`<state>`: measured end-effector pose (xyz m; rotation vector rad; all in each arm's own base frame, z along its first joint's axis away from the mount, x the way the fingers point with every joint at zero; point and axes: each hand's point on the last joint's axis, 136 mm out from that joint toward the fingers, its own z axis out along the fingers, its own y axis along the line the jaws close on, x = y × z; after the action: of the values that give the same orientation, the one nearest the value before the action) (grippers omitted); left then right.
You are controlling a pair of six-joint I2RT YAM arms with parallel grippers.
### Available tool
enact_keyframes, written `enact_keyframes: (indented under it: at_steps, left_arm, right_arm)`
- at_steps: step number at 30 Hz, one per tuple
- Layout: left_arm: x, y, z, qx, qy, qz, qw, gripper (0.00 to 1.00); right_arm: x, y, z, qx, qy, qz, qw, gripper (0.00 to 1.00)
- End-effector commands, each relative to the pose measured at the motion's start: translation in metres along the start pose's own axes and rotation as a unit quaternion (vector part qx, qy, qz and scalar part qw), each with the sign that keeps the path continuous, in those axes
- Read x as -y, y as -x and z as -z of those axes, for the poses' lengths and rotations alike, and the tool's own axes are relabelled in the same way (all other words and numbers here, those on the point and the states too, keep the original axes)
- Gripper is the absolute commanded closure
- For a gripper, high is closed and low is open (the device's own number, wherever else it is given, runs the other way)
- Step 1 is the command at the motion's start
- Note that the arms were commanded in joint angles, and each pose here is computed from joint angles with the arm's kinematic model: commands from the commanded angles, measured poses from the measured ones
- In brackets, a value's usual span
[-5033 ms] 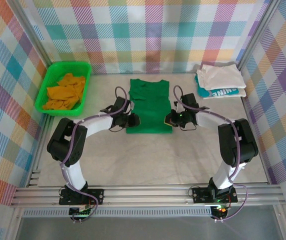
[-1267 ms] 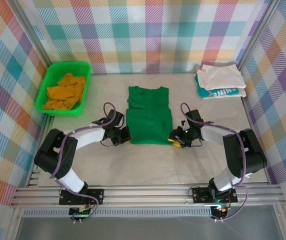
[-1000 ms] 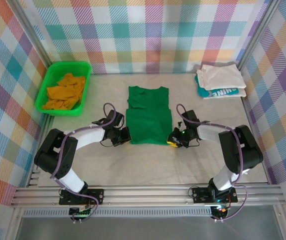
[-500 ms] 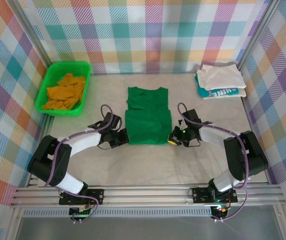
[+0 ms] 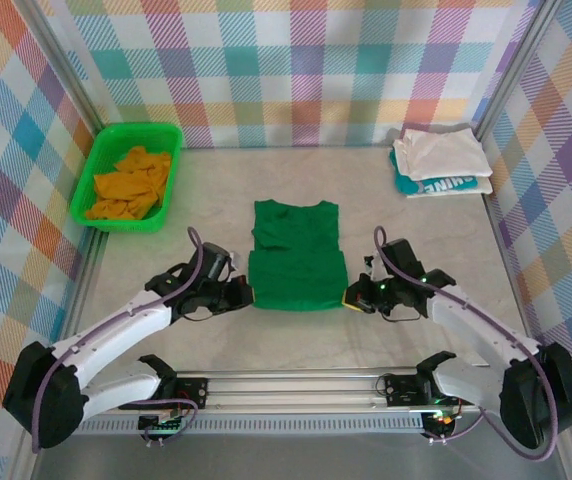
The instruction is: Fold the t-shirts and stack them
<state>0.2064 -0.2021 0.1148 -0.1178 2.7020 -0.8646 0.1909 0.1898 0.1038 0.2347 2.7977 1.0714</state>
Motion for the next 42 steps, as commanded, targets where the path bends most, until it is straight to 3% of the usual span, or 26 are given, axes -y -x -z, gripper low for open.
enact_keyframes:
  at_steps: [1,8,13,19,24,36,38,39,40,42]
  left_arm:
    - [0.03,0.031,0.023,0.041,-0.011,-0.028,0.999,1.0]
    - [0.058,0.112,0.031,0.099,-0.016,-0.034,0.994,1.0]
    - [0.053,0.156,0.025,0.129,0.02,-0.058,0.99,1.0]
    - [0.035,0.199,0.004,0.141,0.037,-0.063,0.987,1.0]
    - [0.025,0.223,-0.02,0.122,0.049,-0.066,0.989,1.0]
    - [0.0,0.273,-0.044,0.135,0.088,-0.058,0.985,1.0]
    - [-0.007,0.283,-0.049,0.137,0.103,-0.057,0.984,1.0]
    - [-0.01,0.289,-0.052,0.135,0.114,-0.057,0.983,0.94]
    - [-0.014,0.294,-0.055,0.133,0.126,-0.055,0.982,0.81]
    - [-0.018,0.304,-0.057,0.135,0.145,-0.055,0.979,0.75]
  right_arm:
    - [-0.025,0.025,0.019,0.035,-0.002,0.019,0.999,1.0]
    - [-0.07,0.106,0.037,0.105,-0.003,0.067,0.992,1.0]
    - [-0.079,0.16,0.041,0.148,-0.012,0.081,0.986,1.0]
    - [-0.072,0.204,0.023,0.159,-0.013,0.076,0.984,1.0]
    - [-0.073,0.231,0.009,0.158,-0.013,0.072,0.985,1.0]
    - [-0.084,0.299,-0.017,0.168,-0.016,0.079,0.983,1.0]
    - [-0.086,0.312,-0.025,0.166,-0.01,0.078,0.983,0.95]
    - [-0.086,0.32,-0.029,0.167,-0.008,0.077,0.983,0.83]
    - [-0.088,0.327,-0.033,0.165,-0.004,0.078,0.983,0.73]
    - [-0.093,0.34,-0.038,0.163,0.005,0.078,0.983,0.72]
